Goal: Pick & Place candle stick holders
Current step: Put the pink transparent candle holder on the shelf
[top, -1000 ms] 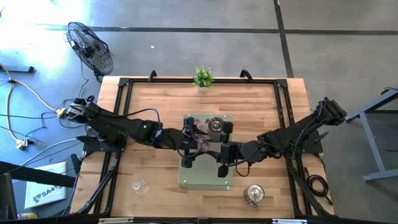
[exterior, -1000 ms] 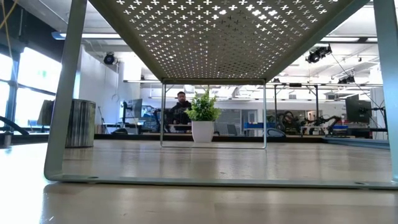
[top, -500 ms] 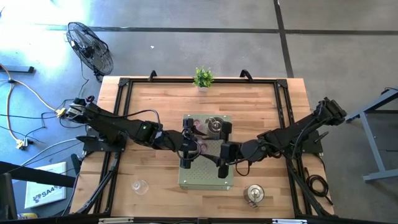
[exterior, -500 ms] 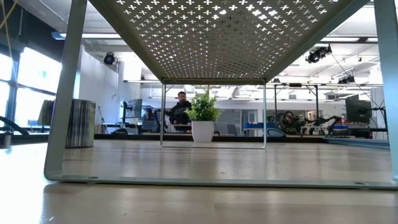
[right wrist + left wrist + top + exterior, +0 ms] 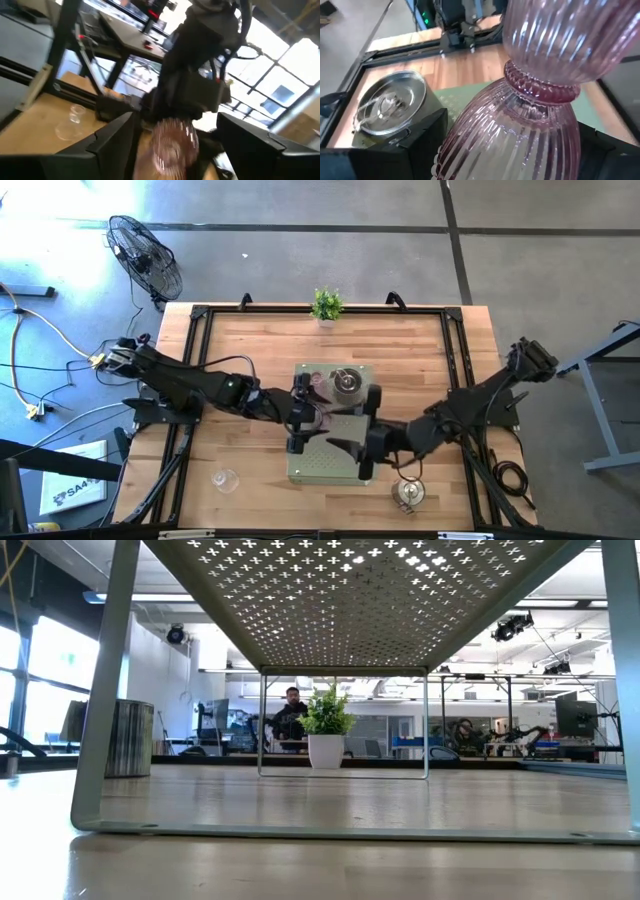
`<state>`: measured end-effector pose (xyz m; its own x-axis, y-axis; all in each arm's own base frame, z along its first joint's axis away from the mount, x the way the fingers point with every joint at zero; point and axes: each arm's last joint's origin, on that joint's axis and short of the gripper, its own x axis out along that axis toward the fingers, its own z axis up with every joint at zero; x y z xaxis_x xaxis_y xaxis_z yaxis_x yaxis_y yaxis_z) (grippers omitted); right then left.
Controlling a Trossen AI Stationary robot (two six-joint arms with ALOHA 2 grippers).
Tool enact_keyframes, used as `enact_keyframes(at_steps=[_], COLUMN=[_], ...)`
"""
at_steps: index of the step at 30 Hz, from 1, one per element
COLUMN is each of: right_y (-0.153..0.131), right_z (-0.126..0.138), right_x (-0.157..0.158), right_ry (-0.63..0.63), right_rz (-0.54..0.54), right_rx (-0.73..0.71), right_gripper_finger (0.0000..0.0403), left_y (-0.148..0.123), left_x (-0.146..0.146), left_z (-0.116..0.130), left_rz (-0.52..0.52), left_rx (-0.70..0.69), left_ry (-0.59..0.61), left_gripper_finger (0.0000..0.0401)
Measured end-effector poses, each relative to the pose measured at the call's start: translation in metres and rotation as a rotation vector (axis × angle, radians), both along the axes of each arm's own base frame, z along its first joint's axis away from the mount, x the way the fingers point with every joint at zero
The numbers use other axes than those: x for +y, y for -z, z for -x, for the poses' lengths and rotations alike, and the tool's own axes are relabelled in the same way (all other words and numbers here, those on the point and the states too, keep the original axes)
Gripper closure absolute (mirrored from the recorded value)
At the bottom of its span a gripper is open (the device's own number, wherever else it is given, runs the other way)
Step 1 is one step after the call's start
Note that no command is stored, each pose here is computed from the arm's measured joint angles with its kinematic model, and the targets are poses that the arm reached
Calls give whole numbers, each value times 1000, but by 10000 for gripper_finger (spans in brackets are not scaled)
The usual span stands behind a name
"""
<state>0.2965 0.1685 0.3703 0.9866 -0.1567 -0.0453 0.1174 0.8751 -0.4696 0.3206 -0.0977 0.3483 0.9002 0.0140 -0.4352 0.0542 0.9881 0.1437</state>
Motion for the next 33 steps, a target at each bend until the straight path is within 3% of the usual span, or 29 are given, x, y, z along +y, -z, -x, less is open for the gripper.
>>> enact_keyframes(at_steps=[7,14,22,27,33], right_y=[1,1,4,8,14], right_z=[15,35,55,60,62], right_x=[17,31,41,46,46], right_ry=[138,371,602,578,581], right_rz=[11,28,34,30,23], right_rx=[0,-10,-33,-35,-40], right_gripper_finger=[126,126,126,126,126], left_y=[-9,-19,-15,-10,-3], left_x=[-1,13,-1,-9,-19], left_z=[14,40,58,80,112], left_rz=[31,-35,-80,-141,-130], left_rx=[12,51,110,153,200], left_ry=[11,-160,-225,-370,-469], left_gripper_finger=[102,102,102,102,102])
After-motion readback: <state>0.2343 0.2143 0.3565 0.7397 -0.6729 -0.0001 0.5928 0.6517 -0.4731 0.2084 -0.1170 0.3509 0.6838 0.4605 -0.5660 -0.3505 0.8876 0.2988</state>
